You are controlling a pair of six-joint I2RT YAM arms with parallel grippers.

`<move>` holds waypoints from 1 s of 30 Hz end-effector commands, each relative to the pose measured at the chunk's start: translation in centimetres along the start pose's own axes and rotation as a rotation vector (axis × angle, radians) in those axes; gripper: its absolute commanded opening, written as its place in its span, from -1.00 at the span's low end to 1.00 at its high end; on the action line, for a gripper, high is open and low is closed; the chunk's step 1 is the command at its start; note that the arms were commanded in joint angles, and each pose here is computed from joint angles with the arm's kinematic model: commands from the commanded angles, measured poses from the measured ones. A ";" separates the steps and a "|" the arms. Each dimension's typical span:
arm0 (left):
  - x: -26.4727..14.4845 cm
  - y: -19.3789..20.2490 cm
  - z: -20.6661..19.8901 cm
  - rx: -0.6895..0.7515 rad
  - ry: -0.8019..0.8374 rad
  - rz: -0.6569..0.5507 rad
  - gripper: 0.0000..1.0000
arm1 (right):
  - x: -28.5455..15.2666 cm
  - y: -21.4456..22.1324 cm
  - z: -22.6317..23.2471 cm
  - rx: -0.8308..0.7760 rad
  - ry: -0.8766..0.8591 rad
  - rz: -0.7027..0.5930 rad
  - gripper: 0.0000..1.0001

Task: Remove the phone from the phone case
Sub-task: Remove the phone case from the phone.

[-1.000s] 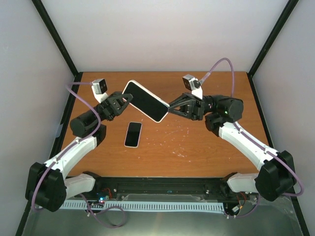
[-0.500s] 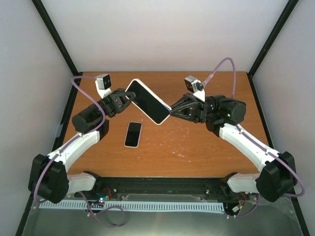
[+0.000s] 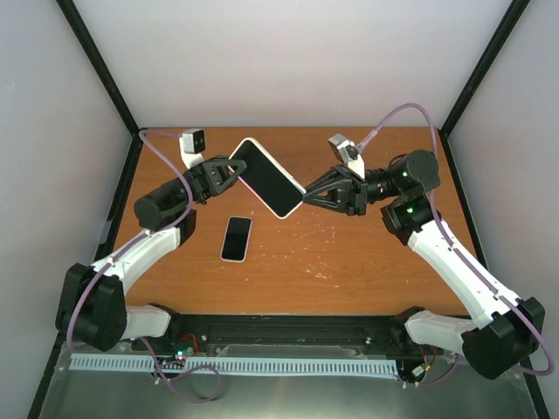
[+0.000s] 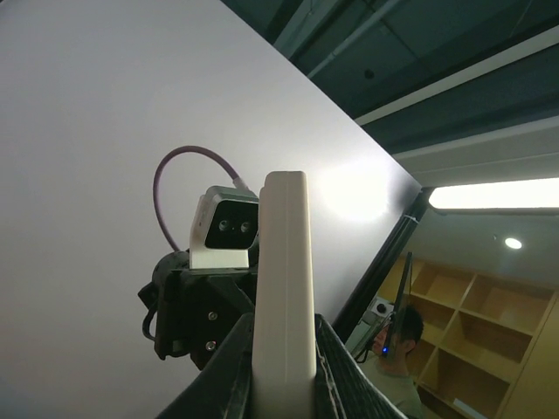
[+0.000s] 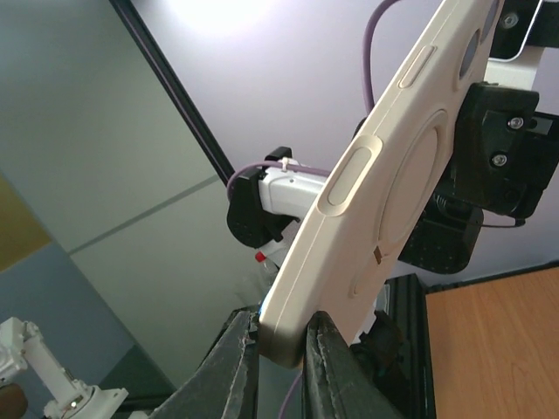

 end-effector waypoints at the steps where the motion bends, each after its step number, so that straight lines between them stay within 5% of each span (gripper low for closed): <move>1: 0.5 1.7 -3.5 0.142 0.189 0.088 -0.99 | 0.4 1.2 -4.1 0.136 0.077 -0.020 -0.94; 11: 0.7 1.0 -5.4 0.158 0.240 0.093 -0.99 | -0.6 2.2 -6.1 0.107 0.125 0.043 -0.94; 21: 0.6 1.9 -3.0 0.071 0.198 0.099 -0.99 | 1.4 -0.3 2.8 -0.299 -0.036 0.122 -0.94; 30: 3.9 1.9 -5.4 0.107 0.345 0.163 -0.99 | 2.1 -1.3 -5.1 -0.067 0.092 0.089 -0.95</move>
Point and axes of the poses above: each gripper's point midway between its finger pads, its own x axis out along the fingers, its own z axis along the line the jaws close on, y = z × x, the point moved 6 cm from there along -x, back along the fingers, and after that the axes turned 13 degrees about x, right-handed, at the moved point
